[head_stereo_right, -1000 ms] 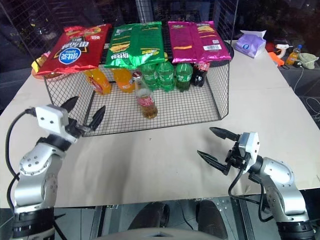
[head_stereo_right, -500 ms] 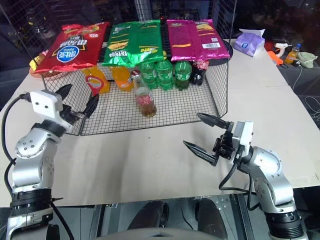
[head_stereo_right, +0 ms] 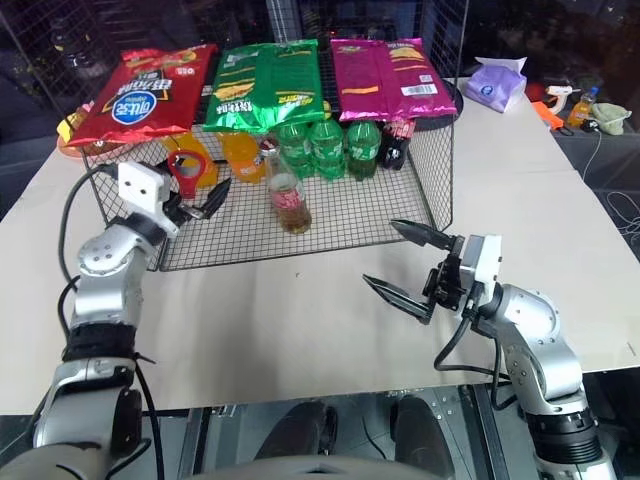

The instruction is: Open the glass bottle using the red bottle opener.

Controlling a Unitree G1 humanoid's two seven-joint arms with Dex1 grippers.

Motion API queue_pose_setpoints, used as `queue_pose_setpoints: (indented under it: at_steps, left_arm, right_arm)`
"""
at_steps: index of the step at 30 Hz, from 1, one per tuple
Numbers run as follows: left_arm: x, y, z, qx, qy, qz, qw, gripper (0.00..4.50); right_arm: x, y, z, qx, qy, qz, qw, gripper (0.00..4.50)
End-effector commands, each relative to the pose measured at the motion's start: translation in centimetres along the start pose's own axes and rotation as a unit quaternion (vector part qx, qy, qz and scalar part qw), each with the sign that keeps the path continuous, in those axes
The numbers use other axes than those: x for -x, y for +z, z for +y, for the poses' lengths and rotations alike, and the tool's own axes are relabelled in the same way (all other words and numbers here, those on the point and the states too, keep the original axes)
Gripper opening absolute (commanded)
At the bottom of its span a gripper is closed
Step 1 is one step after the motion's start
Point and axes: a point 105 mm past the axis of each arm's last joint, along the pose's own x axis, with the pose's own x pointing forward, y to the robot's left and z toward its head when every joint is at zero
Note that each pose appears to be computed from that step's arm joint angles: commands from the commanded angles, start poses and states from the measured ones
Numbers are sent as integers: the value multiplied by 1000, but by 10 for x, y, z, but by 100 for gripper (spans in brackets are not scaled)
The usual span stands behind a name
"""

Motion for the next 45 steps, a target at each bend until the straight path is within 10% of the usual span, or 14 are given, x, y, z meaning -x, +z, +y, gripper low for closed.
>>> queue_pose_setpoints:
  at_steps: [1, 9, 35, 45]
  left_arm:
    - [-6, 11, 4, -9, -1, -26, 1000, 363]
    - [-8, 8, 4, 16, -11, -32, 999, 6]
    - [5, 24, -8, 102, -56, -49, 992, 6]
    - [16, 41, -49, 253, -161, -75, 951, 6]
  right_arm:
    - [-3, 6, 2, 17, 4, -10, 1000, 450]
    - [0, 3, 3, 19, -5, -4, 1000, 450]
    - [-2, -6, 6, 4, -7, -3, 1000, 450]
    - [-2, -5, 7, 5, -14, -1, 1000, 450]
